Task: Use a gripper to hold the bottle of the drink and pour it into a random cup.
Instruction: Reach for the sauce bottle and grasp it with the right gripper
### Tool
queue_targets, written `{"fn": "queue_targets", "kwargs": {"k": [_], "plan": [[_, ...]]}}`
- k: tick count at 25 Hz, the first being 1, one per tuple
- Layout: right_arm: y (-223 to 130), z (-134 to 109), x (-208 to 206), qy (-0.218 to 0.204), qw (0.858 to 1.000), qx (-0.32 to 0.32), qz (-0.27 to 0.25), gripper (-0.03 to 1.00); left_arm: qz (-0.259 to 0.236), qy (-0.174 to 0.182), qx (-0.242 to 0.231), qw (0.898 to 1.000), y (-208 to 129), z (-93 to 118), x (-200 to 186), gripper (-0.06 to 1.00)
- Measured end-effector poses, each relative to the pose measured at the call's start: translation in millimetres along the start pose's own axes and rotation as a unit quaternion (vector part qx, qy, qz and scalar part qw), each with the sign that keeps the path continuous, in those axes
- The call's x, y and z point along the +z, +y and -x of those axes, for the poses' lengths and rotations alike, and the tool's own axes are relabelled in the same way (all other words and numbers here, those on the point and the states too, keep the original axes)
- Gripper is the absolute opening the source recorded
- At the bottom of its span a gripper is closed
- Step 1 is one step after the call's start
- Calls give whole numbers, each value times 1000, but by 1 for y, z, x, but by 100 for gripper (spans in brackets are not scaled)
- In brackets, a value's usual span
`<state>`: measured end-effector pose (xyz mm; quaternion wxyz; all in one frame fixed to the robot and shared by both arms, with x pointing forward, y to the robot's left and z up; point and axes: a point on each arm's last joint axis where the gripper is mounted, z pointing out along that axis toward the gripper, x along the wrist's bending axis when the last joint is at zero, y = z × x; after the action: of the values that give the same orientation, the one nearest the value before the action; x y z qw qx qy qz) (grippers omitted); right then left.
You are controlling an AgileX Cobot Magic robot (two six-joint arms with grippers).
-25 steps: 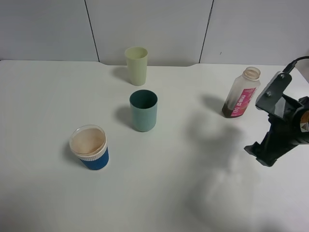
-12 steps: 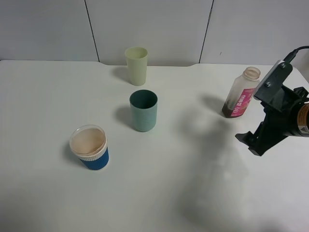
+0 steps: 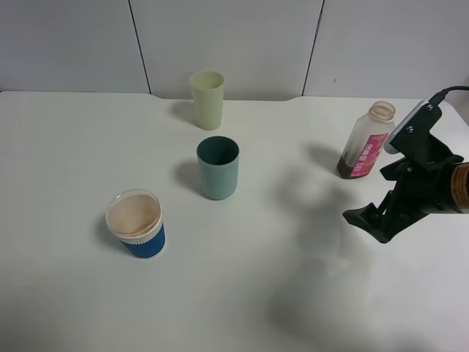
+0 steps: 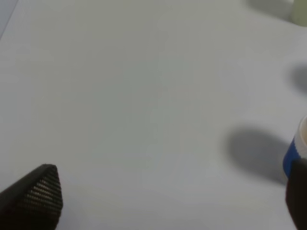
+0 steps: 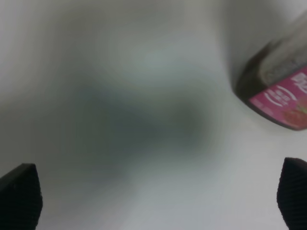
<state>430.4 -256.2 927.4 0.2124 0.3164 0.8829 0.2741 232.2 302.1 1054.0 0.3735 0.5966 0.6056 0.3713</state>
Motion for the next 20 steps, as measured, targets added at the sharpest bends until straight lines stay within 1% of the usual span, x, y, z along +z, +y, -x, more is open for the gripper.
{"fn": "queue_targets", "kwargs": {"k": [2, 3, 4, 6, 9, 12, 15, 18, 20], "plan": [[-2, 0, 0, 4, 1000, -27, -10, 97, 0, 0, 0, 1000, 0, 0, 0, 93], [-3, 1, 0, 3, 1000, -27, -14, 97, 0, 0, 0, 1000, 0, 0, 0, 93], [-5, 2, -1, 1, 1000, -14, -17, 97, 0, 0, 0, 1000, 0, 0, 0, 93], [-7, 5, -2, -4, 999, 34, -20, 97, 0, 0, 0, 1000, 0, 0, 0, 93], [-10, 9, -3, -10, 995, 101, -20, 97, 0, 0, 0, 1000, 0, 0, 0, 93], [-16, 17, -6, -33, 990, 133, -28, 97, 0, 0, 0, 1000, 0, 0, 0, 93], [-24, 26, -9, -69, 985, 154, -43, 97, 0, 0, 0, 1000, 0, 0, 0, 93], [-30, 33, -12, -94, 980, 165, -54, 97, 0, 0, 0, 1000, 0, 0, 0, 93], [-34, 37, -14, -105, 980, 161, -60, 97, 0, 0, 0, 1000, 0, 0, 0, 93]]}}
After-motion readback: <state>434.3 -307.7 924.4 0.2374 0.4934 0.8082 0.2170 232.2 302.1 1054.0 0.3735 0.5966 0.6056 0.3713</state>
